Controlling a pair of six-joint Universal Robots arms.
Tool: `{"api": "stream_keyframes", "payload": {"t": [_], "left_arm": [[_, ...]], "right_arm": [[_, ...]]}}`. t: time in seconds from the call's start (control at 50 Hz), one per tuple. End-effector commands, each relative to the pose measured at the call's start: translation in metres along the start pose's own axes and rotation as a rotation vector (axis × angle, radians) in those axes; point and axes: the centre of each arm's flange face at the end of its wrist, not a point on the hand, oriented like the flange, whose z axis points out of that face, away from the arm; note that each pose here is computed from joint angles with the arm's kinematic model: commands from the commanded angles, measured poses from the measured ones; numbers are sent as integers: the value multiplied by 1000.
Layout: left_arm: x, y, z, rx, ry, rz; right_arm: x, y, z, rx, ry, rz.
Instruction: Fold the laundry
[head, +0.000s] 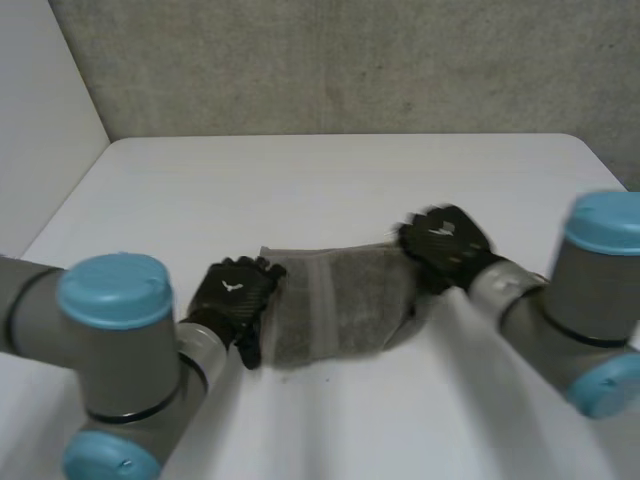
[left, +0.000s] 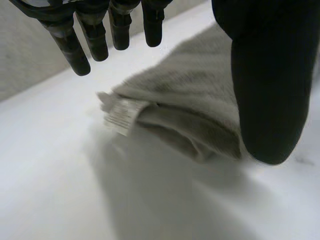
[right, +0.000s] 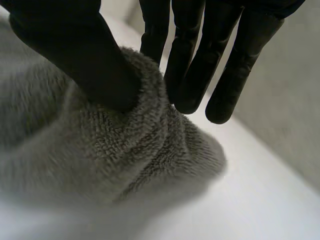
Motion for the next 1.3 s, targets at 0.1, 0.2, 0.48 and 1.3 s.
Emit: {"api": "stream_keyframes", "payload": {"t": [0.1,0.2,0.48,1.3], "left_arm": [[-68,-46,-41,157,-251,-69],[-80,-52,-45,180,-286,-83],[-43,-78,-12,265,-21,-291],[-38,-110,-9,187,-84,-209]], "right_arm": [[-162,-51,5,206,-380,-182],[-185,-35,5,167,-413,-237],[-42,-82,1,141,-50,376],[12,-98,6,78,135,179]]}}
